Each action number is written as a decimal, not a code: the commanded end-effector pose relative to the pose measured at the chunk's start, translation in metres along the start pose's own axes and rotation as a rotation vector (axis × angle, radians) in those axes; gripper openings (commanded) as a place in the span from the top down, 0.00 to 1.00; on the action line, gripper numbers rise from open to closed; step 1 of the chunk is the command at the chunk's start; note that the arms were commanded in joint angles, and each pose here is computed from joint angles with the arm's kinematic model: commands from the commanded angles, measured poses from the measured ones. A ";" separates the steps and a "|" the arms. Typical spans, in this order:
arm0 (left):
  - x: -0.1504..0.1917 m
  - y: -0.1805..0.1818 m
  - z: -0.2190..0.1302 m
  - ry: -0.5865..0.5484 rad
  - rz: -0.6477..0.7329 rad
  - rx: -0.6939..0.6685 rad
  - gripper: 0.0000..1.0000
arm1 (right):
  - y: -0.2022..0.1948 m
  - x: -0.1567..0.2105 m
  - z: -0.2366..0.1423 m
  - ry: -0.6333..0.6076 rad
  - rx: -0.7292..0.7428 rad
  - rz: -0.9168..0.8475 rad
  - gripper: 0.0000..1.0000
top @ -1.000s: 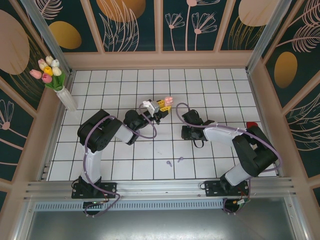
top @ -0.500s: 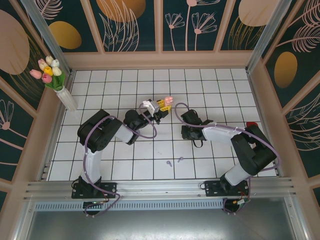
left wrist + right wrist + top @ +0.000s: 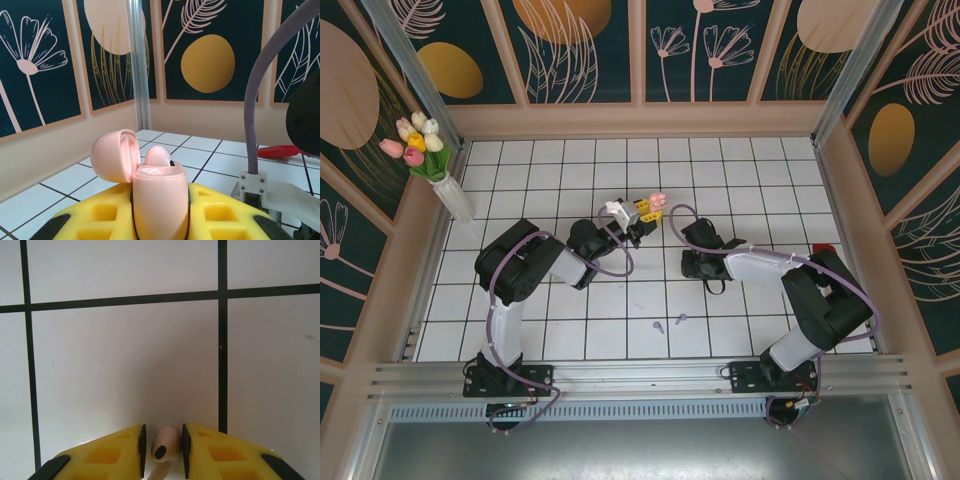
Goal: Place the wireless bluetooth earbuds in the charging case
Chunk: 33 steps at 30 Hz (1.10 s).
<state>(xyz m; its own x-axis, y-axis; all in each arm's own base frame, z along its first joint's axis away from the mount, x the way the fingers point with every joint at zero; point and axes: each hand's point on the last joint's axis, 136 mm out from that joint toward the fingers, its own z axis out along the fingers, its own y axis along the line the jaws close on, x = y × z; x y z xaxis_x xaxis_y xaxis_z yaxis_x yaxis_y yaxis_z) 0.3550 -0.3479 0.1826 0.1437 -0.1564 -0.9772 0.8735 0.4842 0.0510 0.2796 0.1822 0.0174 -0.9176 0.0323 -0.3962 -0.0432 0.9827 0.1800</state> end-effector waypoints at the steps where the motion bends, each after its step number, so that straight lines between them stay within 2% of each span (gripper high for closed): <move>1: -0.061 -0.005 -0.002 -0.229 0.099 0.022 1.00 | 0.007 0.001 -0.001 0.019 -0.017 0.017 0.72; 23: -0.060 -0.006 -0.003 -0.230 0.096 0.025 1.00 | -0.006 0.007 0.014 0.054 0.059 0.119 0.72; 33: -0.060 -0.005 -0.003 -0.230 0.096 0.024 1.00 | -0.002 0.016 0.014 0.065 0.057 0.082 0.76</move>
<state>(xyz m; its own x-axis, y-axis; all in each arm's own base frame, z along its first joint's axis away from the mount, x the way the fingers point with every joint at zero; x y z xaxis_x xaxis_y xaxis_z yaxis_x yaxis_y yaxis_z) 0.3553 -0.3482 0.1835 0.1425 -0.1597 -0.9768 0.8741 0.4834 0.0485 0.2845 0.1841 0.0151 -0.9193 0.1297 -0.3715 0.0605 0.9795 0.1922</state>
